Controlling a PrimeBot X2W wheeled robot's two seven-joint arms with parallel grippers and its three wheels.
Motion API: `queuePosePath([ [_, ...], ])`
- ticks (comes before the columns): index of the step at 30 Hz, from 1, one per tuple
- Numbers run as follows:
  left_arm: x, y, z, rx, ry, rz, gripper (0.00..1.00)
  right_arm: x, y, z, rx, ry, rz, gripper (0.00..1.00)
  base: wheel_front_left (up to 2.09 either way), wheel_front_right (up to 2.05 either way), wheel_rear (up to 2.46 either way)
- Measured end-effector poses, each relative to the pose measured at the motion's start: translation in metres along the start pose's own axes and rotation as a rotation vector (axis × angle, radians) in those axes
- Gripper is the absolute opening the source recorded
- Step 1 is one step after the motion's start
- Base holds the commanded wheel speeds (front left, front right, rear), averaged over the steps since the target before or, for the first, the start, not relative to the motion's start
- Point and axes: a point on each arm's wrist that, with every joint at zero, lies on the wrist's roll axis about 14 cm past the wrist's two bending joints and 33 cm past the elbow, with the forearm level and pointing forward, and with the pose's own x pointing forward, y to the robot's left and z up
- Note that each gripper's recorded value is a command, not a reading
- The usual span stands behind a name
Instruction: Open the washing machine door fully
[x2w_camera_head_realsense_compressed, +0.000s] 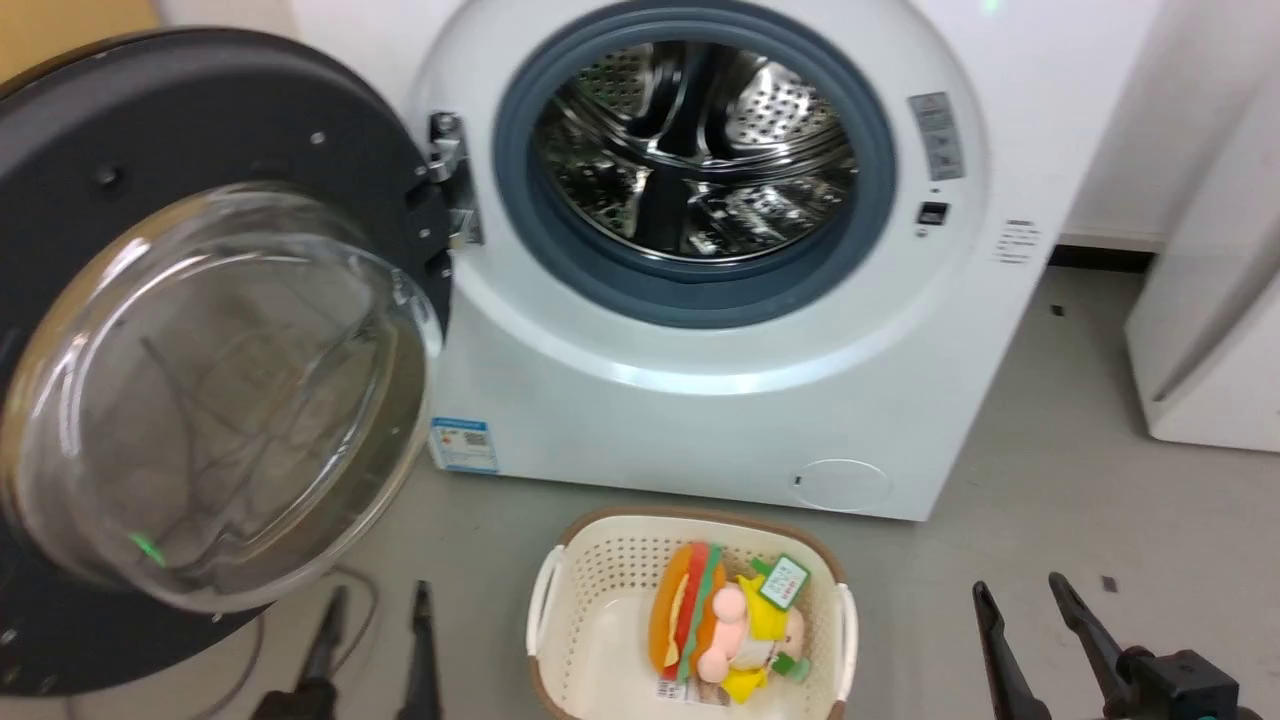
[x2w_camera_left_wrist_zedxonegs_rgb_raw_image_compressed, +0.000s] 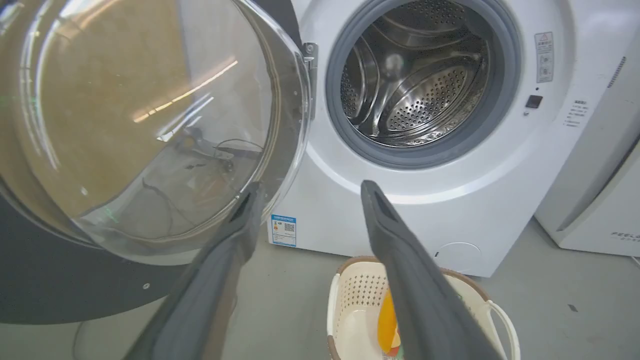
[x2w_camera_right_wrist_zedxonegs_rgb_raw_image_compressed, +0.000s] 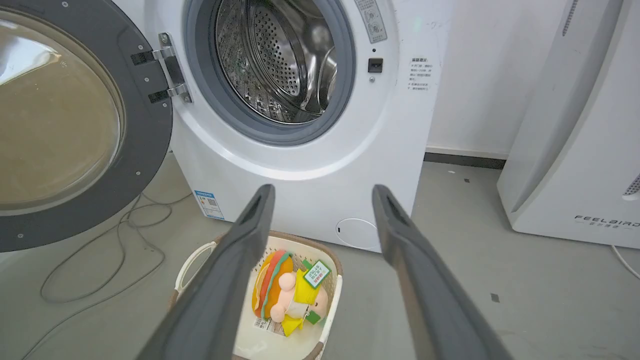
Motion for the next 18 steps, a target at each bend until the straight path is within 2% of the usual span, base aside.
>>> queuePosePath([
  [8, 0.007, -0.047, -0.009, -0.010, 0.042, -0.151, 1.00, -0.016, -0.018, 0.013, -0.013, -0.033, -0.068, 1.00, 0.00, 0.00, 0.00],
  [18, 0.010, -0.066, -0.024, -0.001, 0.094, -0.215, 1.00, -0.028, -0.028, 0.005, -0.006, 0.002, -0.107, 1.00, 0.00, 0.00, 0.00],
])
